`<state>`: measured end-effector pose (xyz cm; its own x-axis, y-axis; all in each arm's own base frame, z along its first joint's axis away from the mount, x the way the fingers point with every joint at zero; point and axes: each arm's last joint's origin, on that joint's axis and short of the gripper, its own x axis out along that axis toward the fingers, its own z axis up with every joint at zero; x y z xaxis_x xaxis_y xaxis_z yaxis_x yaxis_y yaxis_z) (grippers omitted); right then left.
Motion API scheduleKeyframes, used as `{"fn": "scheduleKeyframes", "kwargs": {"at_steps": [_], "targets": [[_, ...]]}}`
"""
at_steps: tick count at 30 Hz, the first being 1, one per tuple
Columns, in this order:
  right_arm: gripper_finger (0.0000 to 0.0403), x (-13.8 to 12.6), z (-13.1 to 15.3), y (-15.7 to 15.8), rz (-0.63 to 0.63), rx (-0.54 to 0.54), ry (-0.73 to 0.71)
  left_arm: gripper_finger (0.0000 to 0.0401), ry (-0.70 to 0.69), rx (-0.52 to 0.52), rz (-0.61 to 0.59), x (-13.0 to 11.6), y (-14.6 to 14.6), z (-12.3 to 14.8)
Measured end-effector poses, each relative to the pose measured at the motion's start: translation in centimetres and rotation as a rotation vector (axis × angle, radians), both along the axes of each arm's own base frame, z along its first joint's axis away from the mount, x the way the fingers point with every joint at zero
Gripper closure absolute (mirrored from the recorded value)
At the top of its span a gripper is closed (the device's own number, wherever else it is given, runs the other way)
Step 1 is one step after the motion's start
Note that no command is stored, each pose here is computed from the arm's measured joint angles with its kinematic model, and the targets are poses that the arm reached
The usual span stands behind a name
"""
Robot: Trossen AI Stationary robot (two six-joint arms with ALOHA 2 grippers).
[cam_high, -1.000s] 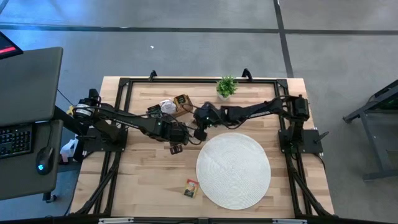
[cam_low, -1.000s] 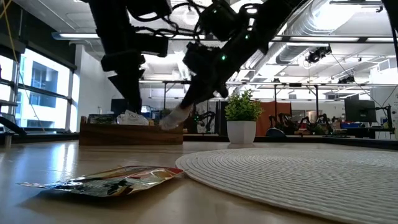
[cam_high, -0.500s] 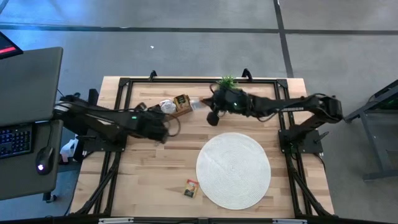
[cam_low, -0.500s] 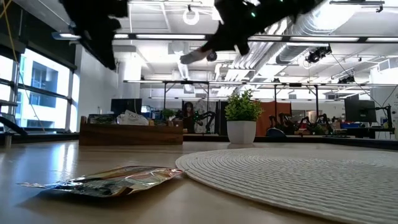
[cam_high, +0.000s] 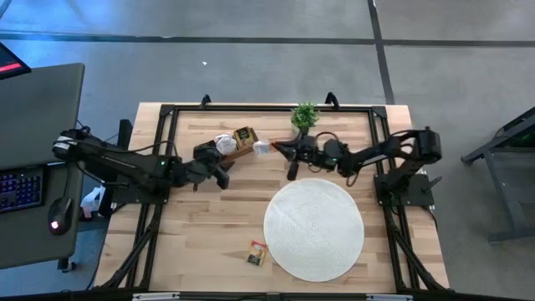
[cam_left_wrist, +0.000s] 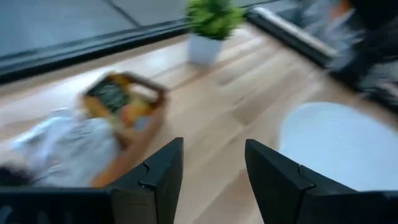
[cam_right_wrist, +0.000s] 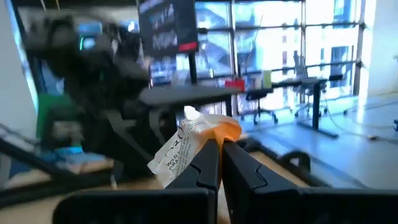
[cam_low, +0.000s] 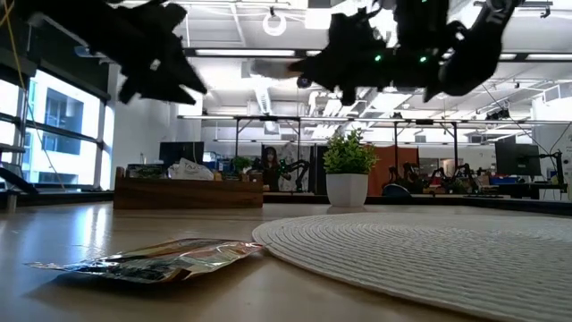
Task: Pick & Place Tea
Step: Put the white tea bag into the middle section of the wooden organizer
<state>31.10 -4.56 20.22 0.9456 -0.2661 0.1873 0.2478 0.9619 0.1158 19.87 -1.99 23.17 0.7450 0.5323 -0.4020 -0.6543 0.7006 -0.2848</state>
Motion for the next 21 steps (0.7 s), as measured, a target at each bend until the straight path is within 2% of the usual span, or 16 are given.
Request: {"fn": "scheduleKeyframes", "kwargs": {"at_steps": [4,6,9,17,21], "targets": [[0.0399,2.5,-0.6,0.2,0.055,-0.008,0.03,0.0231,-0.072,0.021,-0.208,1.4,0.8,0.4],[0.0397,3.5,-0.4,0.3,0.086,-0.013,0.01,0.0231,-0.138,0.024,-0.266,1.9,0.9,1.0],[0.0399,4.6,-0.2,0.5,0.093,-0.028,0.003,0.0231,-0.189,0.043,-0.274,2.2,1.1,1.4],[0.0394,5.6,0.0,0.6,0.094,-0.052,0.033,0.0233,-0.184,0.053,-0.254,2.2,1.2,1.4],[0.0396,5.6,0.0,0.6,0.092,-0.062,0.043,0.0262,-0.174,0.072,-0.257,2.2,1.2,1.4]]}}
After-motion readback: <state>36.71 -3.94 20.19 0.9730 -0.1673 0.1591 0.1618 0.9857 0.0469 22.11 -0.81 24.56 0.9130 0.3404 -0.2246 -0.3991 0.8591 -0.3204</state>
